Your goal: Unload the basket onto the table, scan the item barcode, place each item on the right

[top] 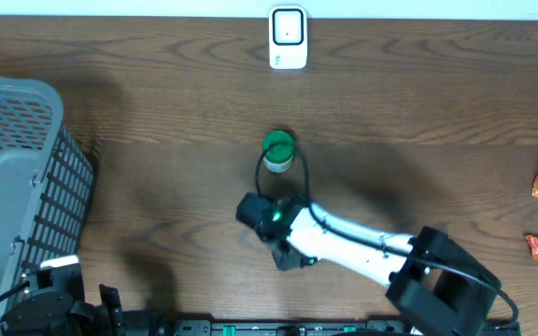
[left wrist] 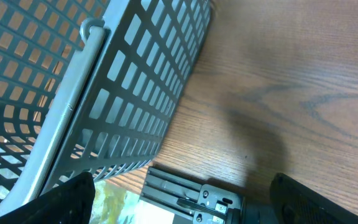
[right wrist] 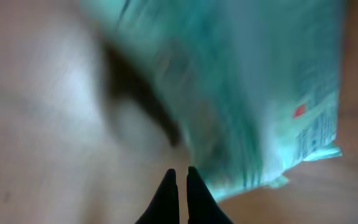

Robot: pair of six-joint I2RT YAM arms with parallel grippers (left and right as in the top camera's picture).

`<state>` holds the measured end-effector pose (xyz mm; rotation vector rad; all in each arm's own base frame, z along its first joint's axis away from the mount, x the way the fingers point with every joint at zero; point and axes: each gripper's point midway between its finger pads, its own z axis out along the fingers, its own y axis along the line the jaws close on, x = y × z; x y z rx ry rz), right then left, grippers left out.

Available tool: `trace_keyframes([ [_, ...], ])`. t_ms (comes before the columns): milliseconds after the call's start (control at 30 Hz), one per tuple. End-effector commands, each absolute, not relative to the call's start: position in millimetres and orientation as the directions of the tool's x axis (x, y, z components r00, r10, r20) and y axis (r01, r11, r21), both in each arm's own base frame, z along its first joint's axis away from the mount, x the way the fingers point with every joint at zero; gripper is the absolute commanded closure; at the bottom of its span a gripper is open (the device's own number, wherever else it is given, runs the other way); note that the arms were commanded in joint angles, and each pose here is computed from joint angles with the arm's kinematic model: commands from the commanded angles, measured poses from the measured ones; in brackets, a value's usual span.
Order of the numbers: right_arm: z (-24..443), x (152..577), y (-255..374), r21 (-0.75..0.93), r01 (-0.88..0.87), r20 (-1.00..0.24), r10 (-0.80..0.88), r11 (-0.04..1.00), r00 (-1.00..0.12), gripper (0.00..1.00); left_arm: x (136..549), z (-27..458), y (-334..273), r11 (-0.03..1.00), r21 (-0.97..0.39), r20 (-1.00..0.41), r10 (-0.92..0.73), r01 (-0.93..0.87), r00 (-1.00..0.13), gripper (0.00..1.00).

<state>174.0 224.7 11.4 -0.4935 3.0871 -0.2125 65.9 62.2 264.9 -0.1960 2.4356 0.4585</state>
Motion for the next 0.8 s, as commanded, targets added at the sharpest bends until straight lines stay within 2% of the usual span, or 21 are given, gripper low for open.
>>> trace_keyframes([
  [0, 12, 209, 205, -0.182, -0.185, -0.068, -0.2, 0.966, -0.977, 0.99, 64, 266, 63, 0.924, 0.283, -0.625, -0.024, -0.256, -0.78, 0.1],
  [233, 16, 265, 163, -0.197, -0.03, -0.155, -0.061, 0.98, -0.986, 0.99, 64, 266, 63, 0.924, 0.283, -0.625, -0.024, -0.256, -0.78, 0.1],
  [367, 31, 272, 164, -0.114, -0.002, -0.116, -0.016, 0.994, -0.993, 0.96, 64, 266, 63, 0.924, 0.283, -0.625, -0.024, -0.256, -0.78, 0.1],
  [400, 40, 271, 173, -0.055, -0.005, -0.096, -0.01, 0.998, -0.995, 0.87, 64, 266, 63, 0.924, 0.283, -0.625, -0.024, -0.256, -0.78, 0.1],
  [467, 61, 269, 192, 0.093, -0.032, -0.067, -0.026, 0.995, -0.997, 0.51, 64, 266, 63, 0.924, 0.283, -0.625, -0.024, -0.256, -0.78, 0.1],
  [533, 84, 270, 203, 0.223, -0.085, -0.08, -0.068, 0.971, -0.994, 0.01, 64, 266, 63, 0.924, 0.283, -0.625, -0.024, -0.256, -0.78, 0.1],
  [633, 102, 271, 193, 0.326, -0.074, -0.073, -0.053, 0.943, -0.996, 0.01, 64, 266, 63, 0.924, 0.283, -0.625, -0.024, -0.256, -0.78, 0.1],
  [767, 90, 283, 172, 0.415, -0.018, -0.043, 0.0, 0.909, -0.999, 0.01, 64, 266, 63, 0.924, 0.283, -0.625, -0.024, -0.256, -0.78, 0.1],
])
